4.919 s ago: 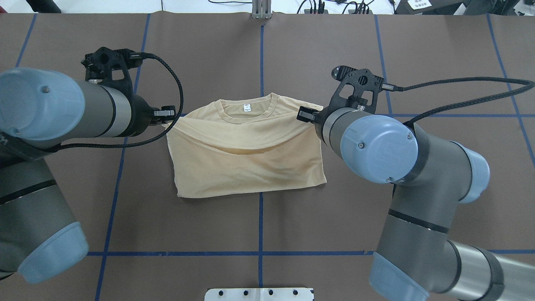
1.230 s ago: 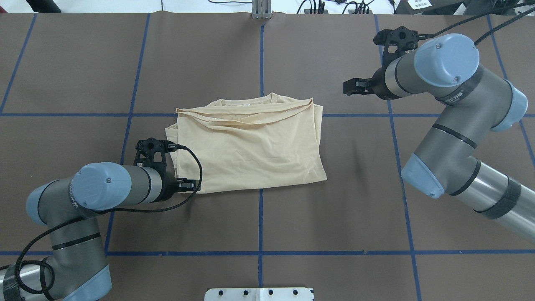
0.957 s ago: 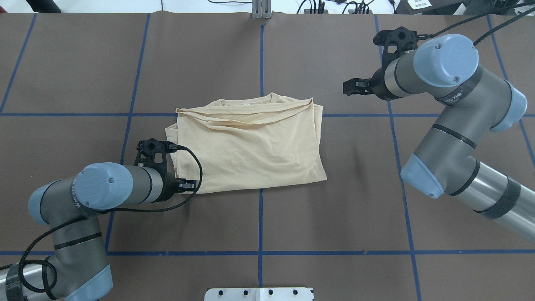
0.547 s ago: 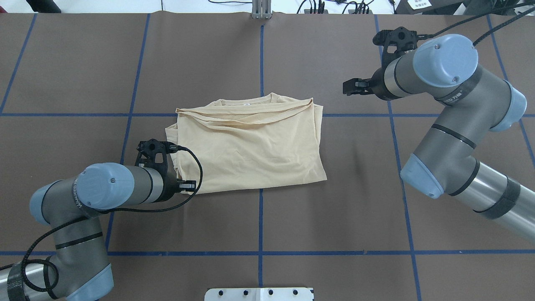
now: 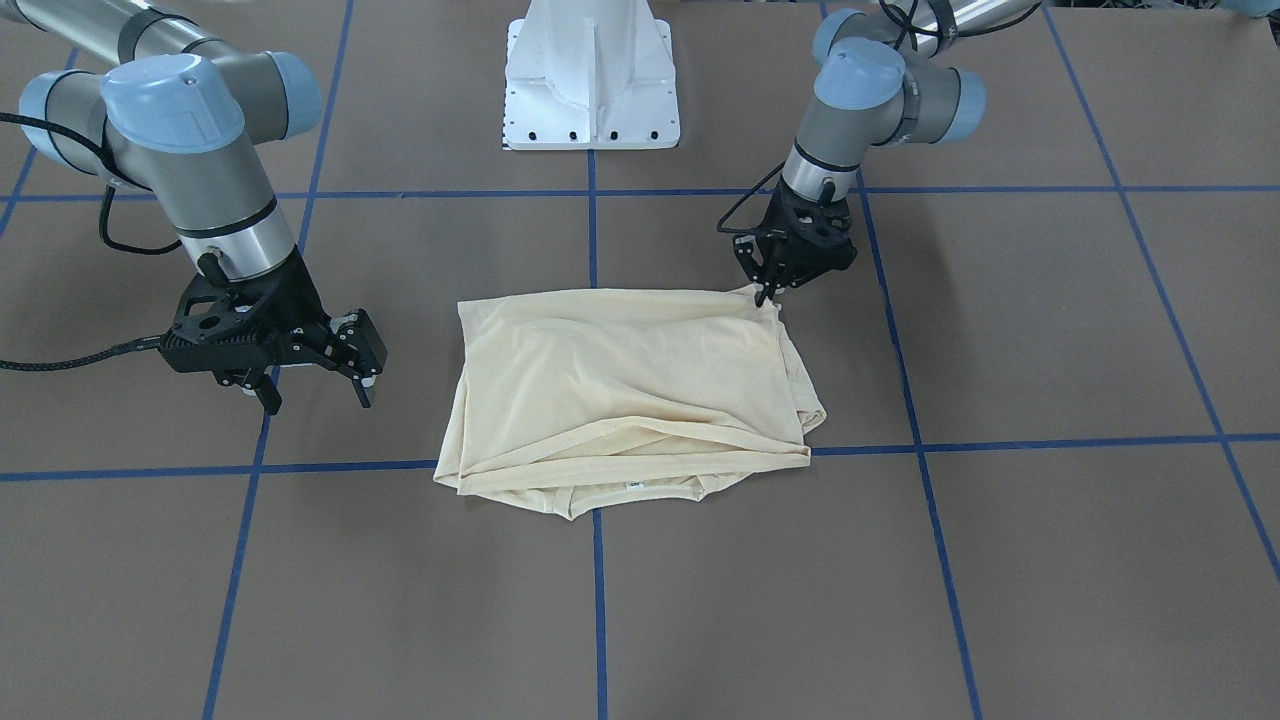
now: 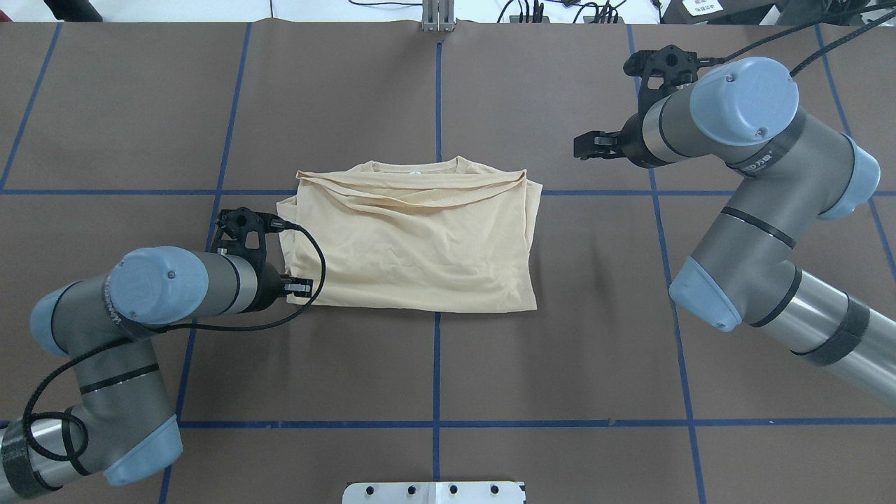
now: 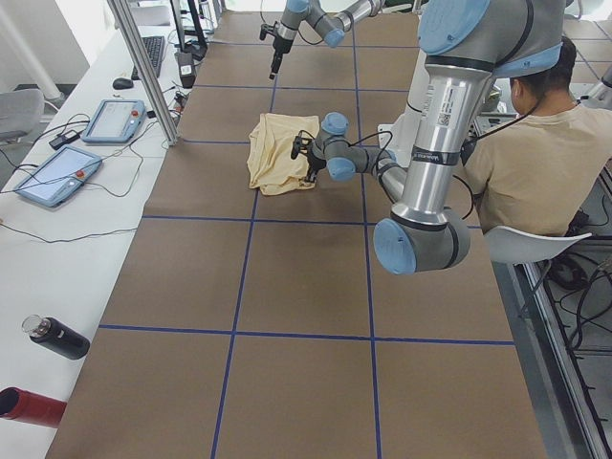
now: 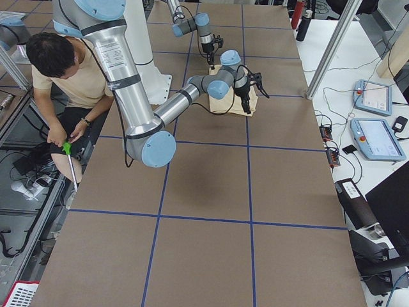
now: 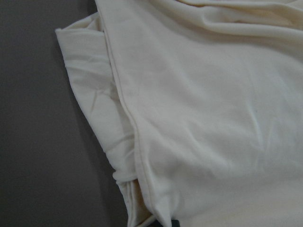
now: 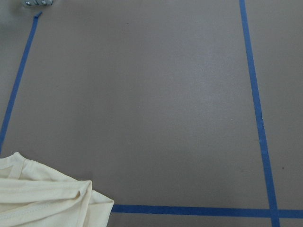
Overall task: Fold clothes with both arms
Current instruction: 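Drag the shirt farther from the robot with the left gripper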
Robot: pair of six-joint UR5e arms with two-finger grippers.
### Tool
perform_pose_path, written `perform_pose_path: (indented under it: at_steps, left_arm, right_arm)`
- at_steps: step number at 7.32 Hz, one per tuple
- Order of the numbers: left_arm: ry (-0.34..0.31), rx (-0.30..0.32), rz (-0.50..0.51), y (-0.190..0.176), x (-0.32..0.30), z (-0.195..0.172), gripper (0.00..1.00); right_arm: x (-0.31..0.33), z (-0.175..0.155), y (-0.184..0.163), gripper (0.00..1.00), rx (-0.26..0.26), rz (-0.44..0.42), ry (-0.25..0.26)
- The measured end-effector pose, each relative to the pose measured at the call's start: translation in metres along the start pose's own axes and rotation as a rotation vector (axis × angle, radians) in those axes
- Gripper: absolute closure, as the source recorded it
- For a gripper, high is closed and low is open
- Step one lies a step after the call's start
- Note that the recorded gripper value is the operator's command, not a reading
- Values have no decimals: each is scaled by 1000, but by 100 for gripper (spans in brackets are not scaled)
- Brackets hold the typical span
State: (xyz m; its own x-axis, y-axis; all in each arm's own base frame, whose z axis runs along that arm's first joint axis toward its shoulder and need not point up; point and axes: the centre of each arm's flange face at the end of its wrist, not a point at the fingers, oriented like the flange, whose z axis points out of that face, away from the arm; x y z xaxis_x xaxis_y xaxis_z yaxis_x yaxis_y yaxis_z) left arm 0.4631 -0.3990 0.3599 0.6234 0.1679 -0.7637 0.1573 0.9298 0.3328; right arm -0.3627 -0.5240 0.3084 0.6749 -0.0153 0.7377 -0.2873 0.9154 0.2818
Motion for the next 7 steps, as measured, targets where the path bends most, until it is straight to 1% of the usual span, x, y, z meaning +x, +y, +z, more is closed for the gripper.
perform_pose_path:
  at_steps: [1, 2, 3, 4, 5, 6, 7]
  left_arm:
    - [-56, 37, 47, -35, -31, 6, 100]
    - [-119, 72, 89, -80, -60, 15, 100]
    - [-182, 101, 119, -135, -82, 29, 100]
    - [-229, 121, 122, -197, -85, 48, 100]
    - [-246, 145, 126, -253, -75, 62, 100]
    - [-242, 172, 144, -294, -66, 69, 57]
    - [-237, 190, 160, -316, -63, 69, 1]
  right_arm:
    - [-1, 0, 0, 0, -1, 2, -1]
    - [-2, 1, 1, 0, -2, 5, -1]
    - [-2, 1, 1, 0, -3, 7, -1]
    - [-3, 1, 2, 0, -3, 8, -2]
    - [-3, 1, 2, 0, -3, 9, -2]
    - [-4, 1, 2, 0, -4, 10, -3]
    - [-4, 1, 3, 0, -4, 11, -4]
